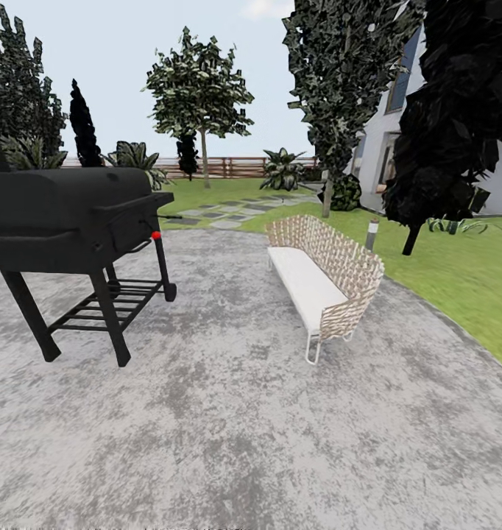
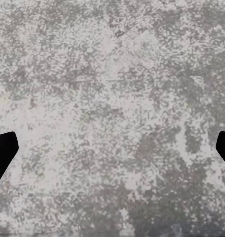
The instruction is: In the garden, pick up the pesticide atomizer on the floor and spray pesticide onto both trees until each tree trunk is fully covered.
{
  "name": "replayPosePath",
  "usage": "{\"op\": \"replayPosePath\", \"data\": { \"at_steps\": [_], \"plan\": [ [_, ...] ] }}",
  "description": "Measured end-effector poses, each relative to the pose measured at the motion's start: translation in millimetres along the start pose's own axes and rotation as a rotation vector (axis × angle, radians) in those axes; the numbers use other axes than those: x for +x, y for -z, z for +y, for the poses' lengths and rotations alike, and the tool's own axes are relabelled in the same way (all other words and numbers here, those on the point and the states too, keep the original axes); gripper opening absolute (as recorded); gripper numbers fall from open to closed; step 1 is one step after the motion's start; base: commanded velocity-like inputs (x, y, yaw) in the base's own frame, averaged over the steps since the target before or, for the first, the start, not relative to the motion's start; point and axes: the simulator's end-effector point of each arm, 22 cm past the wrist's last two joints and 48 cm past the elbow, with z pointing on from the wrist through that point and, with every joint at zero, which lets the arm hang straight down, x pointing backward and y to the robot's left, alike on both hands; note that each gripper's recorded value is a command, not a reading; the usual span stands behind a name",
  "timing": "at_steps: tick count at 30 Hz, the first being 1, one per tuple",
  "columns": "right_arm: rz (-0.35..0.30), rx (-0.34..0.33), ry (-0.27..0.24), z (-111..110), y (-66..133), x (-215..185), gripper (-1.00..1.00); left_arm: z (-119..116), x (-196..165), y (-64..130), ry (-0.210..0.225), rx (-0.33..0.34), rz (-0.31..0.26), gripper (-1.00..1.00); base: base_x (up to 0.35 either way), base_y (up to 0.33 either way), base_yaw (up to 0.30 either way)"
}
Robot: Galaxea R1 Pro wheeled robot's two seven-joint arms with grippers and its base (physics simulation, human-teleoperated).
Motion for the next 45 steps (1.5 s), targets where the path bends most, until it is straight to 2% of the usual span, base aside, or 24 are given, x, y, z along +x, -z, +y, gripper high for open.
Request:
{"op": "replayPosePath", "data": {
  "at_steps": [11,45],
  "plan": [
    [0.012,0.000,0.000,0,-14.3,18,1.00,-2,18,-15.8,0.003,0.001,0.014,1.00,0.000,0.000,0.151],
    [0.052,-0.005,0.015,-1,-59.0,80,1.00,-7,77,-65.8,-0.005,0.002,0.050,1.00,0.000,0.000,0.002]
  ]
}}
